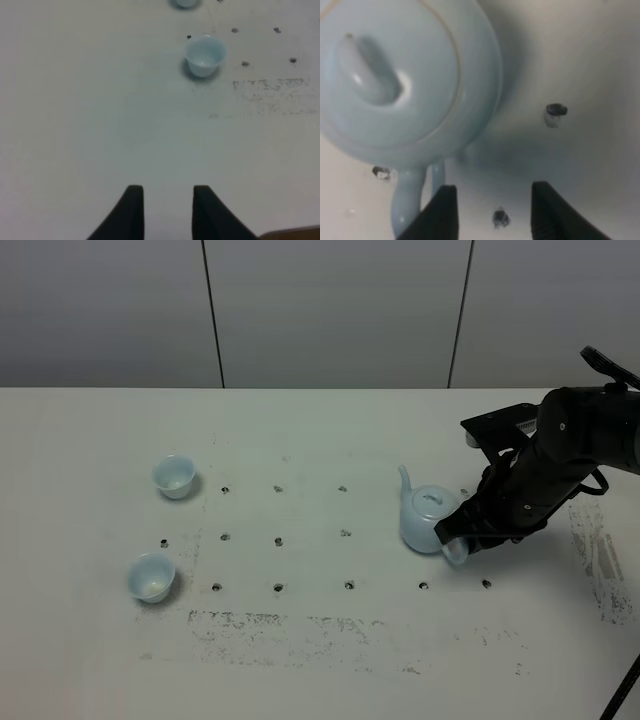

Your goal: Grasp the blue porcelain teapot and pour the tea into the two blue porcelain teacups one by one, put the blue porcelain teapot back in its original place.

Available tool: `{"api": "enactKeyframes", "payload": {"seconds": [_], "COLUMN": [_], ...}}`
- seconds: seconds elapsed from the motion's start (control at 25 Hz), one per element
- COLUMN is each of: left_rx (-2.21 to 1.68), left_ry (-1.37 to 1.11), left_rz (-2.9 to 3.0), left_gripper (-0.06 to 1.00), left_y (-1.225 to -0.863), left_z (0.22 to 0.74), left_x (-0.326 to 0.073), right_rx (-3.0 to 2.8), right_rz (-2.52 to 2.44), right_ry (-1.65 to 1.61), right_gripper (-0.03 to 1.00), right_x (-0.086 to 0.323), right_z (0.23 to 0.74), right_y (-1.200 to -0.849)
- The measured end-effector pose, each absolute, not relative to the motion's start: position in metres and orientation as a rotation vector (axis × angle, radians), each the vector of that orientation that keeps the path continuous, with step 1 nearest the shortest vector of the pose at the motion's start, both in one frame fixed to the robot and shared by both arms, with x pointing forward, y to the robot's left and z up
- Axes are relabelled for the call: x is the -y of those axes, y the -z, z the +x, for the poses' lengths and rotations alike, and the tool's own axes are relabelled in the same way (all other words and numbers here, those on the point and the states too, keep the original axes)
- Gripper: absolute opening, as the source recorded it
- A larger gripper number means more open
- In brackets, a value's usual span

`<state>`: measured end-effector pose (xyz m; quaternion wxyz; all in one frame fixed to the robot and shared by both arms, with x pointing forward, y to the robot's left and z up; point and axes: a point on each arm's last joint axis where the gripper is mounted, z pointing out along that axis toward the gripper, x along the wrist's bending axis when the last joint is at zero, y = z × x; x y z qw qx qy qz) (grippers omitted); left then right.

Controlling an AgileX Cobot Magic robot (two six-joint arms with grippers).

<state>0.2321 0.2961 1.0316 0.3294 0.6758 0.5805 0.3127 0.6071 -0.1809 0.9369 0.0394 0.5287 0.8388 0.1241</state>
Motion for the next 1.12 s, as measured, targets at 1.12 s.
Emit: {"api": "enactKeyframes", "payload": {"seconds": [1.12], "left_rx": [-1.519], "left_ry": [-0.818], "left_rz": [1.768], "left_gripper": [0.30], "left_y": [-1.032], "left_z": [0.232], "left_x": [-0.296], "right_rx": [-2.522], "right_rz": [1.493], "right_ry": [-0.444], "right_gripper": [0.54], "right_x": [0.145], "right_z": [0.580], "right_y": [-0.984]}}
